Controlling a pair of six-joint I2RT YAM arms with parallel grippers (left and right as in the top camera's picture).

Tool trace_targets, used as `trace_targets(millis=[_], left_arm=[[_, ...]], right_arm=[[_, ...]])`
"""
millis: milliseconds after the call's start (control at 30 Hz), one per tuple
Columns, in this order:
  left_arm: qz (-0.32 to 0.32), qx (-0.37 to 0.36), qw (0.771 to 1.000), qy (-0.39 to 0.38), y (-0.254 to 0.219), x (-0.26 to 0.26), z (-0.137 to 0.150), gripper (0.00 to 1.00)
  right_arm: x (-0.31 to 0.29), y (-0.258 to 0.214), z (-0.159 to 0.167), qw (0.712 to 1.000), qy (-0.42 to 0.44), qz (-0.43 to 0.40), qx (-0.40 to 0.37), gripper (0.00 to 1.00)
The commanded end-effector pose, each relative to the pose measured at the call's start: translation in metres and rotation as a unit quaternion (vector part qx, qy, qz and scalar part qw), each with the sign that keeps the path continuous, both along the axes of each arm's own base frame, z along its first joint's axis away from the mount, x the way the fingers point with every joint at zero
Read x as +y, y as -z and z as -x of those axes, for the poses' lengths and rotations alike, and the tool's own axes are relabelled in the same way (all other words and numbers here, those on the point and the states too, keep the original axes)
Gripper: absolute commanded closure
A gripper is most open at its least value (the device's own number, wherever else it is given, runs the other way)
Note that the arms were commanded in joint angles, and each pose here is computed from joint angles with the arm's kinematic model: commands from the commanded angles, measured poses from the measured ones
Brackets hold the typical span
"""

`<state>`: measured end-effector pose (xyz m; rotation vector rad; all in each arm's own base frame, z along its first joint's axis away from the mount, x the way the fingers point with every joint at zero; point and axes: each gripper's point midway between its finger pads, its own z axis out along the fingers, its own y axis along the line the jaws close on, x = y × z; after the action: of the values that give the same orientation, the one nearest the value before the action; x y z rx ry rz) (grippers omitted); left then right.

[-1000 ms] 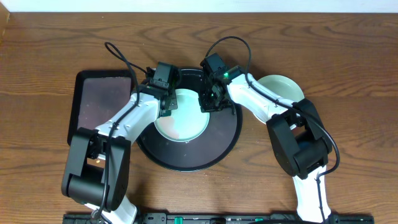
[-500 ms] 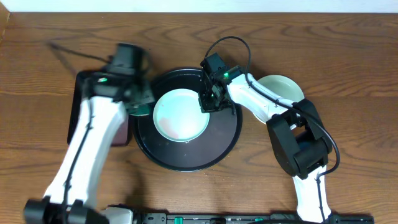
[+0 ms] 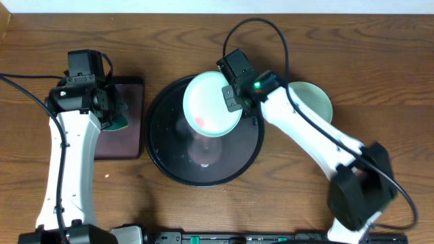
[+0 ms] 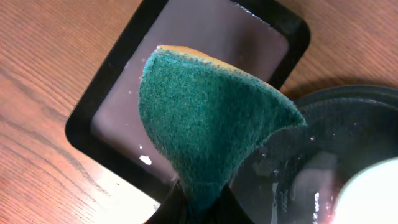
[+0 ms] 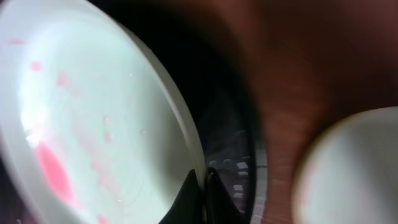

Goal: Clean dirty plates on tray and stack at the side
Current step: 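Move the left gripper with sponge back over the small tray, then lift the pale green plate off the round tray with the right gripper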

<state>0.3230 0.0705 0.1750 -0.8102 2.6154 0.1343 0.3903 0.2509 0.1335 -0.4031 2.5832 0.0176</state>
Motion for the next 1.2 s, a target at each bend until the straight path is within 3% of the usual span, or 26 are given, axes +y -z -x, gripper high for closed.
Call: trace_targets(millis=[0,400,733,933,1167], left_arm=[[0.006,0.010,1.000,-0.007,0.008,0.002,-0.002,0.92],[0.013,0.057,0.998,-0.007,0.038,0.002,-0.006,0.93],[0.013,0.058,0.998,-0.007,0.039,0.002,-0.007,0.92],[0.013,0.058,0.998,-0.007,0.039,0.002,-0.007,0.92],[0.013,0.059,0.998,-0.007,0.039,0.002,-0.007,0.92]], right_arm=[[-0.010,-0.047,-0.002,0.990,-0.008,0.095,-0.105,0.99],[-0.001,-0.140,0.039,0.916,0.013,0.267,-0.300,0.99],[-0.006,-0.192,0.060,0.851,0.094,0.325,-0.402,0.99],[-0.005,-0.203,0.060,0.855,0.096,0.307,-0.408,0.99],[0.008,-0.168,0.048,0.902,0.022,0.259,-0.346,0.99]])
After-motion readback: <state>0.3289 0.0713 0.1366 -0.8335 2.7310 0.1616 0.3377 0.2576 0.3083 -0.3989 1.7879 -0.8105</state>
